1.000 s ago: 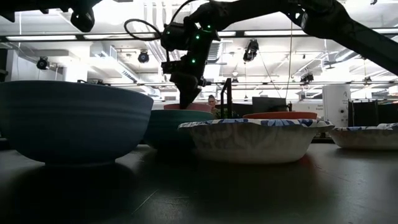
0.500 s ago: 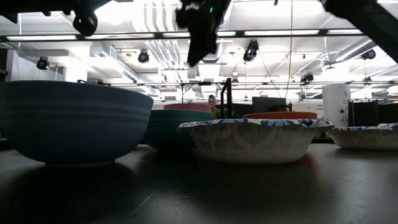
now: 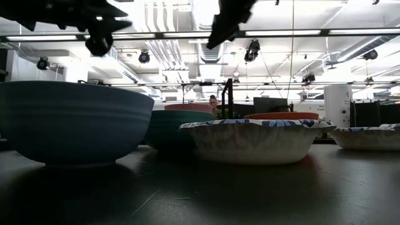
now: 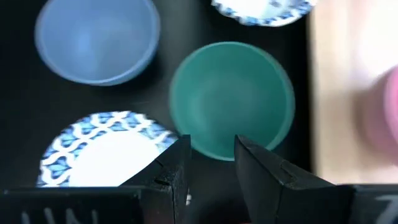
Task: Place and stack bowls onto a shelf
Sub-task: Stack the blue bowl on top of the pink bowl
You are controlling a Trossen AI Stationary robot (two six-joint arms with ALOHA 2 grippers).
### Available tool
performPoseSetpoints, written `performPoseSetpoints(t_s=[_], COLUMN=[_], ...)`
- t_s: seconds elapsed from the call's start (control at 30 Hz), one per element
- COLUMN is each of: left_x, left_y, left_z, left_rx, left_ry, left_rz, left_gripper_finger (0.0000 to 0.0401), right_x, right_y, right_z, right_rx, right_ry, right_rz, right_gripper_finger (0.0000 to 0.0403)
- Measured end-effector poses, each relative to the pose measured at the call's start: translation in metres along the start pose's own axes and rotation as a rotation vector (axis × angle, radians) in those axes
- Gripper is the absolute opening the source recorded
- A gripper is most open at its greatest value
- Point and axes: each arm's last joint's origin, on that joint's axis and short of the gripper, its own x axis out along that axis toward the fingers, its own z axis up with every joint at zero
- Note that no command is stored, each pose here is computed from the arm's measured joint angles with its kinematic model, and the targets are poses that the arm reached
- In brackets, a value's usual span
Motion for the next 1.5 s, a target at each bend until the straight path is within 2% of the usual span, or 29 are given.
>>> performPoseSetpoints(t_s=[0.17,0.27,0.37,0.53,0.6,0.7,0.8,0.9,1.0,1.23,1.5], left_x=[0.020,0.034,0.048,0.071,0.079,0.086,0.093,0.103,0.115,0.129,0.136], left_y=[0.004,0.008,0.008,-0.019,-0.032,-0.049,-0.065,-0.074,-0.076,-0.069,-0.061], left_z=[-0.011,-0.015,-0.019,-0.010,-0.007,-0.009,-0.016,-0.024,-0.030,-0.052,-0.064], left_rx=[-0.133,-0.244,-0.299,-0.324,-0.322,-0.259,-0.075,0.061,0.110,0.107,0.089], left_ry=[0.103,0.163,0.262,0.460,0.584,0.829,1.011,1.120,1.160,1.244,1.255], left_rz=[0.028,0.066,0.104,0.052,0.074,0.145,0.190,0.197,0.186,0.232,0.331], left_gripper_finger=[0.0075,0.0075,0.0075,0.0075,0.0075,0.0075,0.0075,0.0075,0.0075,0.0086,0.0155], right_x=[0.001,0.001,-0.001,-0.005,-0.008,-0.014,-0.018,-0.024,-0.028,-0.031,-0.030], right_y=[0.024,0.031,0.034,0.035,0.035,0.035,0.035,0.035,0.035,0.036,0.036], right_z=[-0.040,-0.062,-0.081,-0.109,-0.119,-0.128,-0.133,-0.134,-0.134,-0.135,-0.136], right_rx=[-0.044,-0.029,-0.016,-0.015,-0.018,-0.029,-0.038,-0.039,-0.038,-0.041,-0.040], right_ry=[-0.133,-0.208,-0.292,-0.390,-0.411,-0.433,-0.443,-0.456,-0.472,-0.472,-0.456], right_rz=[0.020,0.029,0.032,0.028,0.024,0.012,-0.001,-0.002,-0.002,-0.003,-0.002], right_gripper_finger=[0.0112,0.0112,0.0112,0.0112,0.0112,0.0112,0.0112,0.0112,0.0112,0.0112,0.0112])
